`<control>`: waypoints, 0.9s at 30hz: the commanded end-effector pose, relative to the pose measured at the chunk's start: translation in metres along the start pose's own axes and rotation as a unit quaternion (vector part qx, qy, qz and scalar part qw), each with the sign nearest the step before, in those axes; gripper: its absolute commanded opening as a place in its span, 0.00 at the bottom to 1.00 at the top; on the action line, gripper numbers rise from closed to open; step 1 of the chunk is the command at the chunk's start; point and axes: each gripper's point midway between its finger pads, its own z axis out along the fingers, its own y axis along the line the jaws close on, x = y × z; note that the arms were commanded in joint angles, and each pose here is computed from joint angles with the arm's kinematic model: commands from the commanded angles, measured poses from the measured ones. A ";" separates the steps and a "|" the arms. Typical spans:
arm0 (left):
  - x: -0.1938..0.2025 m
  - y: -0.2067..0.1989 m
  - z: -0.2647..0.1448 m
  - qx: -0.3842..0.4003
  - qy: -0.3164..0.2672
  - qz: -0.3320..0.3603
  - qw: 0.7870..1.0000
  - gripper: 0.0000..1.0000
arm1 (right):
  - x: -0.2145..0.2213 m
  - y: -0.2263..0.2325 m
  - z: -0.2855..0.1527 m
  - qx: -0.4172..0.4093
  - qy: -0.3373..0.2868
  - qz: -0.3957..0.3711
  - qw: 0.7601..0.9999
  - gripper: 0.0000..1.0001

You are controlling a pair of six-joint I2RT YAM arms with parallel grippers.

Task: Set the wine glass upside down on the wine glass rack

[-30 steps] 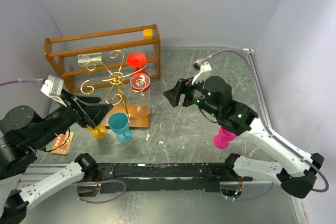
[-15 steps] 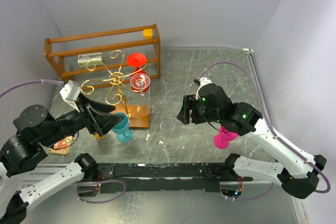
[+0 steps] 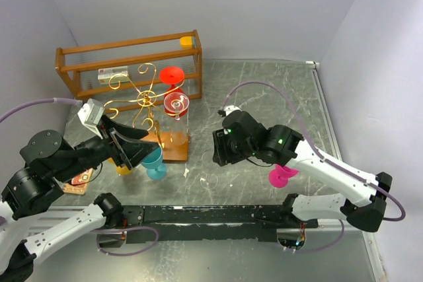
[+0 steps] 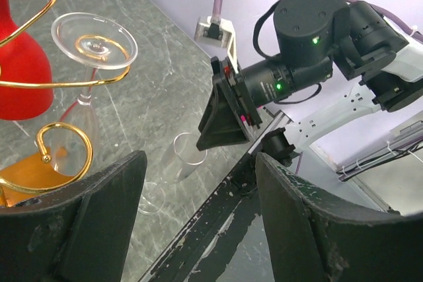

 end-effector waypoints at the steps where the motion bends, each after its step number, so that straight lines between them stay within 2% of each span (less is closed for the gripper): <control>1: -0.020 -0.014 0.001 0.027 -0.027 0.015 0.999 0.78 | 0.003 0.002 -0.003 0.018 0.010 -0.034 0.999 0.46; 4: -0.023 -0.015 0.003 0.027 -0.029 0.017 0.999 0.79 | 0.004 -0.003 0.005 0.047 0.011 -0.042 0.998 0.43; 12: -0.030 -0.011 0.004 0.011 -0.036 0.023 0.999 0.79 | -0.005 -0.008 0.024 0.095 0.010 -0.062 0.994 0.26; 19: -0.036 -0.013 0.000 0.009 -0.037 0.038 0.999 0.80 | -0.011 -0.010 0.025 0.110 0.006 -0.084 0.990 0.00; 27: -0.047 -0.015 0.004 0.003 -0.052 0.013 0.999 0.81 | -0.040 -0.019 0.000 0.144 -0.053 -0.086 0.985 0.00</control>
